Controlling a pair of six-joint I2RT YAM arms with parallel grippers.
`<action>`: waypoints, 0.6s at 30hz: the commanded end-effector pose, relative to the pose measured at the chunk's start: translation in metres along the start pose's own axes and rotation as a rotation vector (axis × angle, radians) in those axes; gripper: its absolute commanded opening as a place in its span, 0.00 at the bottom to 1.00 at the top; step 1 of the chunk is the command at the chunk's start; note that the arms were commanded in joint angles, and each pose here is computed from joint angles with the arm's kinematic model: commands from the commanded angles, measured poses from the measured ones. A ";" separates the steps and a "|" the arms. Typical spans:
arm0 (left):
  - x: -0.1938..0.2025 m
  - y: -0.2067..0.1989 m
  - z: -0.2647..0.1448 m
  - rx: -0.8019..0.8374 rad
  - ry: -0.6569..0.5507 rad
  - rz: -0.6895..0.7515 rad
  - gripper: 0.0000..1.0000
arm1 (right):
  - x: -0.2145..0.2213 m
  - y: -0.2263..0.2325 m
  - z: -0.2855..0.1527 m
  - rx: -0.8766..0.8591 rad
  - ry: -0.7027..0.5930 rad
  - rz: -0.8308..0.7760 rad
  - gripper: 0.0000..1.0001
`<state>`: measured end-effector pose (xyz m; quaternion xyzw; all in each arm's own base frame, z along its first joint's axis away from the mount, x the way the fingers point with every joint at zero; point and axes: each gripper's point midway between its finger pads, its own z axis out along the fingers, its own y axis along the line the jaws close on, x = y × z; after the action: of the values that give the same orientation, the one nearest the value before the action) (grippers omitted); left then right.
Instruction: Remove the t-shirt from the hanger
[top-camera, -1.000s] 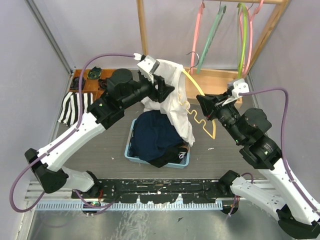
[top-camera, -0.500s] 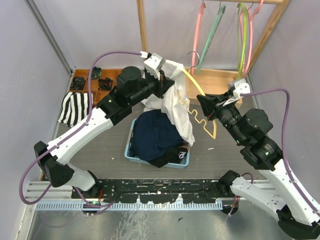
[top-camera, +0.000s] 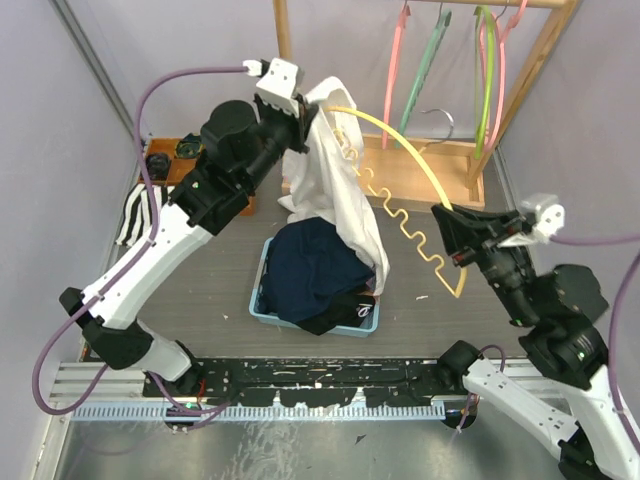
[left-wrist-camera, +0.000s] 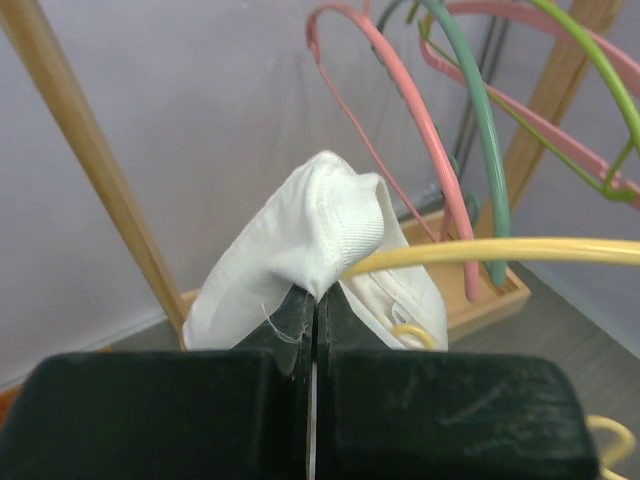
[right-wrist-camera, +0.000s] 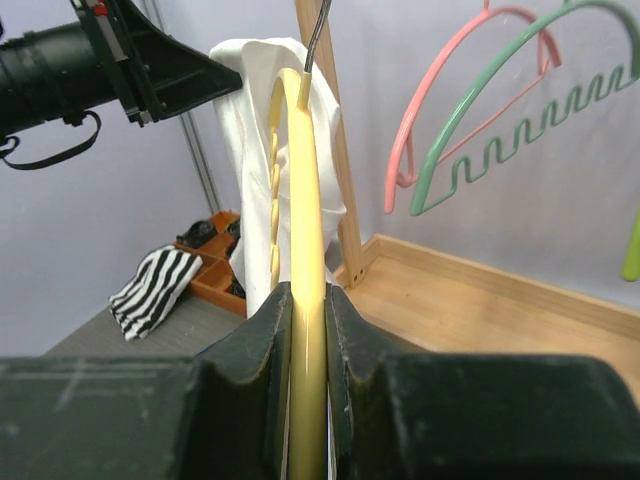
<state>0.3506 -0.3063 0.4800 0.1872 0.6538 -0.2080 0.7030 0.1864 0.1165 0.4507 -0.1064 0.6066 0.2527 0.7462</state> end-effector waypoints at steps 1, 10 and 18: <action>-0.024 0.024 0.013 -0.110 -0.040 0.090 0.00 | -0.041 -0.005 -0.029 0.008 -0.140 -0.006 0.01; -0.040 0.021 0.029 -0.099 -0.056 0.106 0.00 | -0.076 -0.039 -0.081 0.159 -0.292 0.020 0.01; -0.093 -0.006 -0.003 0.081 -0.168 0.030 0.00 | -0.071 -0.051 -0.082 0.227 -0.290 0.030 0.01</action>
<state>0.3799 -0.3186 0.5025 0.2096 0.6472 -0.1674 0.7136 0.1333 0.0263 0.4751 0.0001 0.5420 0.2089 0.8140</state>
